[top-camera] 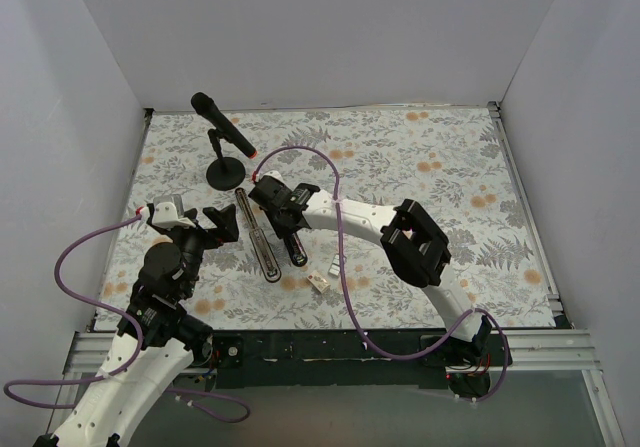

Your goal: Load the staples into the stapler

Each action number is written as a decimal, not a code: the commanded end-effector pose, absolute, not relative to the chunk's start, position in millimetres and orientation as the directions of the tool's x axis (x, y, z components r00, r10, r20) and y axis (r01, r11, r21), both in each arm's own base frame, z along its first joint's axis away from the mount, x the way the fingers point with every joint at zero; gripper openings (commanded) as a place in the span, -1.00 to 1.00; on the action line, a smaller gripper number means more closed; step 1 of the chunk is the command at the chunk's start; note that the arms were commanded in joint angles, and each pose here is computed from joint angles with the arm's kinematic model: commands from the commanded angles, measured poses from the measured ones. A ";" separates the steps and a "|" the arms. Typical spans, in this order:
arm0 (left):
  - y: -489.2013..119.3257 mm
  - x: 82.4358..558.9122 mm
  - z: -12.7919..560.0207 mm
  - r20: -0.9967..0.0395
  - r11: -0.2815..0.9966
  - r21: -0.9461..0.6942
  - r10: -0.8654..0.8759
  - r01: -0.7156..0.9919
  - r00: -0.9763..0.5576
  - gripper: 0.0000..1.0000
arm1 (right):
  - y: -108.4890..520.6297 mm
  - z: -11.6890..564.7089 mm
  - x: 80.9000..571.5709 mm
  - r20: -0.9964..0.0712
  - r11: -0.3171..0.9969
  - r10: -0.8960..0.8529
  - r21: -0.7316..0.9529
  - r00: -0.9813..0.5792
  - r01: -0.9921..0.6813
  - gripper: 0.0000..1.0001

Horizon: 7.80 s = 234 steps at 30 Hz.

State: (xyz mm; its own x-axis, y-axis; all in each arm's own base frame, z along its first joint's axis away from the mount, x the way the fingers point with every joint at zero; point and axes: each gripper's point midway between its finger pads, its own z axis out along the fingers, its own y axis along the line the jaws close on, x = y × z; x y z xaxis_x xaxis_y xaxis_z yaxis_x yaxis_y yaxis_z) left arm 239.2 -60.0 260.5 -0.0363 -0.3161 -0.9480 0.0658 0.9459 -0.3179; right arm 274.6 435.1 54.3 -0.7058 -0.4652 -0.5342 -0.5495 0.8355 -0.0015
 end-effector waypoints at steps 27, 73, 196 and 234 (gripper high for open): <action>-57.8 240.1 259.5 -0.947 0.946 -0.320 -0.319 0.057 -0.032 0.96 | 416.4 132.7 285.5 -0.667 0.853 -0.385 0.008 -0.638 -0.522 -0.58; -59.0 239.6 259.8 -0.947 0.945 -0.321 -0.320 0.065 -0.032 0.96 | 194.7 23.7 267.7 -0.395 0.927 -0.358 -0.040 -0.846 -0.374 -0.47; -55.4 238.6 266.9 -0.942 0.940 -0.335 -0.335 0.068 -0.001 0.96 | 439.3 91.0 290.1 -0.761 0.851 -0.293 0.069 -0.579 -0.521 -0.66; -56.0 239.1 265.9 -0.943 0.940 -0.333 -0.333 0.068 -0.005 0.96 | 436.7 96.9 290.9 -0.776 0.856 -0.274 0.072 -0.568 -0.511 -0.66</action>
